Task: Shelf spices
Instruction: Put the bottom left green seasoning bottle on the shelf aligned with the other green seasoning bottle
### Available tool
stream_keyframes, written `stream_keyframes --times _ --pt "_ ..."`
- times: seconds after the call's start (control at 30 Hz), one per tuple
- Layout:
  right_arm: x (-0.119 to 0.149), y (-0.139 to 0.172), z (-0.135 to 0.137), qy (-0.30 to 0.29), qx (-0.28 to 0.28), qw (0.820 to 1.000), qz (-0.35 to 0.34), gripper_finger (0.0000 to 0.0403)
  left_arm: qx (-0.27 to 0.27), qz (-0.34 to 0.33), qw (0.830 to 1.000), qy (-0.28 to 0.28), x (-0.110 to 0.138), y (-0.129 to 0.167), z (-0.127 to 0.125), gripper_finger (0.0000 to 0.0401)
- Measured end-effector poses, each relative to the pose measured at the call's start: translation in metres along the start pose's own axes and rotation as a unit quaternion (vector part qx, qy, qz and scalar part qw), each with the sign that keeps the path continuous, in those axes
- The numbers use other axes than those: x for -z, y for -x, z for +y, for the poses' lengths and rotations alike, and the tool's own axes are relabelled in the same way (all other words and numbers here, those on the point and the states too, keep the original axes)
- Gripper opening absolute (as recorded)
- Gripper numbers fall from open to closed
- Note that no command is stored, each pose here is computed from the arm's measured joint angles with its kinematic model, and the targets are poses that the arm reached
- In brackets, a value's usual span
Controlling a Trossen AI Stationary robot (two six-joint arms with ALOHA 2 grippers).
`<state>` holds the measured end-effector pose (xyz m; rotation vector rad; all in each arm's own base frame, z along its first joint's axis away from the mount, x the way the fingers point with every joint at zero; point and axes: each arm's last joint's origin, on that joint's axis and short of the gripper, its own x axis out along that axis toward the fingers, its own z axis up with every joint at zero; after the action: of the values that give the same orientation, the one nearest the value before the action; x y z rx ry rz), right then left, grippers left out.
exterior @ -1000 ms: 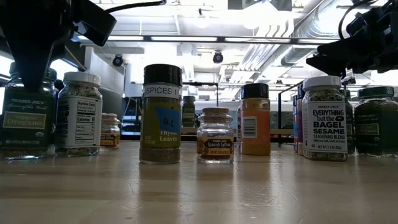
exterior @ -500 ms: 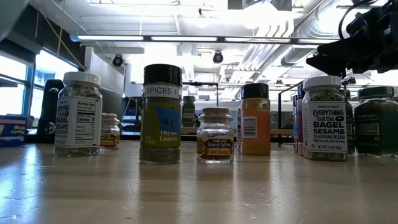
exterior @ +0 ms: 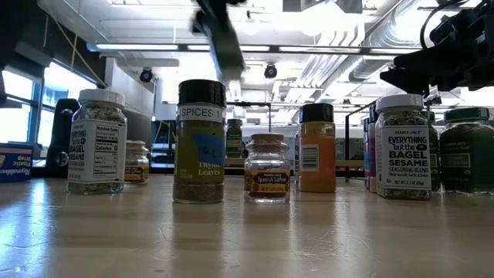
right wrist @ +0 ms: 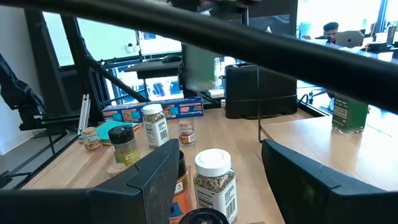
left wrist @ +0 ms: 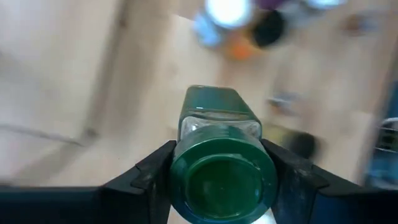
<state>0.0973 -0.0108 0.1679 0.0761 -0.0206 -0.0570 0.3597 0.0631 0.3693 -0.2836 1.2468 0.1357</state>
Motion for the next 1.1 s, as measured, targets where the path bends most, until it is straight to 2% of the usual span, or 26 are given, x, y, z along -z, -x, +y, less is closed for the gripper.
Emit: stream_keyframes --times 0.1,0.23,0.47,0.67,0.9,1.1 --pt "0.0 0.0 0.0 0.0 0.0 1.0 0.0 0.0224 -0.049 0.01 0.998 -0.044 -0.021 -0.021 0.031 0.0192" --pt "0.0 0.0 0.0 0.0 0.0 1.0 0.0 0.0224 -0.102 0.039 0.989 -0.098 -0.036 -0.043 0.068 0.0192" --pt "0.0 0.0 0.0 0.0 0.0 1.0 0.0 0.0224 -0.128 0.096 0.973 -0.169 -0.041 -0.075 0.105 0.0196" --pt "0.0 0.0 0.0 0.0 0.0 1.0 0.0 0.0224 -0.148 0.086 0.973 -0.156 -0.044 -0.078 0.124 0.0234" --pt "0.0 0.0 0.0 0.0 0.0 1.0 0.0 0.0224 -0.156 0.075 0.975 -0.142 -0.044 -0.074 0.138 0.024" --pt "0.0 0.0 0.0 0.0 0.0 1.0 0.0 0.0224 -0.17 0.076 0.971 -0.151 -0.045 -0.074 0.139 0.0241"
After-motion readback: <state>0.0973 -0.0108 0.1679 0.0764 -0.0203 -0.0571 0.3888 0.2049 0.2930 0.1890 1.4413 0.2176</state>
